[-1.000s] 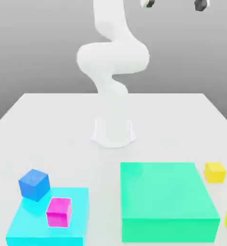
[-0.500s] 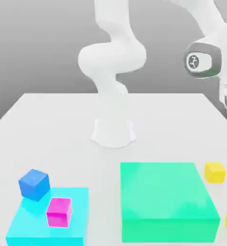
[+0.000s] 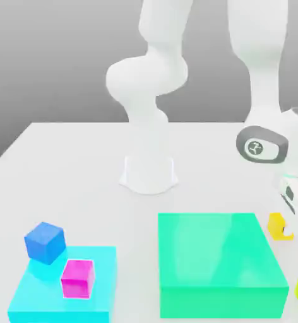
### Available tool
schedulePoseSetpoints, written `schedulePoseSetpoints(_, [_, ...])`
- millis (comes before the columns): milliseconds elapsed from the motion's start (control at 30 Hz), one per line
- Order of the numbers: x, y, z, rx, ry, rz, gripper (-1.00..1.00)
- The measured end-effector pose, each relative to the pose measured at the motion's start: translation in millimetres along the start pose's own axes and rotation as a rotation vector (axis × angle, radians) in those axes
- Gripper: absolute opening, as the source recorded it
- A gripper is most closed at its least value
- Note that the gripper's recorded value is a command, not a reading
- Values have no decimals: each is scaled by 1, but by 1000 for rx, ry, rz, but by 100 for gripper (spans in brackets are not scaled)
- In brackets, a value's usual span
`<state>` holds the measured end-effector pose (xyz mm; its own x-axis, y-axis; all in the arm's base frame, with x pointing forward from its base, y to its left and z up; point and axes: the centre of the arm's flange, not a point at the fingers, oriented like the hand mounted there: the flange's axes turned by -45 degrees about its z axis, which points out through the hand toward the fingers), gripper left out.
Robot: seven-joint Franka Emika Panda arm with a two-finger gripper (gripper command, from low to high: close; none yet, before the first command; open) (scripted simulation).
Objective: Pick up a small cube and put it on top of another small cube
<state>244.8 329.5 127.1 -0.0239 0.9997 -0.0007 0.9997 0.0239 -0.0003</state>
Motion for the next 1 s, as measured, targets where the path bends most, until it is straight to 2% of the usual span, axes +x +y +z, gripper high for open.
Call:
schedulePoseSetpoints(233, [-2,4,-59,-1,-1,8,-100])
schedulePoseSetpoints(300, [-26,35,-73,-9,-5,89,-100])
schedulePoseSetpoints(467, [-145,131,-106,-26,-15,417,-100])
schedulePoseSetpoints(633, [-279,175,-137,-29,-20,712,-100])
schedulePoseSetpoints(800, [-410,172,-165,-19,-15,980,-100])
schedulePoseSetpoints(933, [-509,140,-182,-3,-2,1191,-100])
schedulePoseSetpoints(1000, [-530,131,-171,3,6,1239,-100])
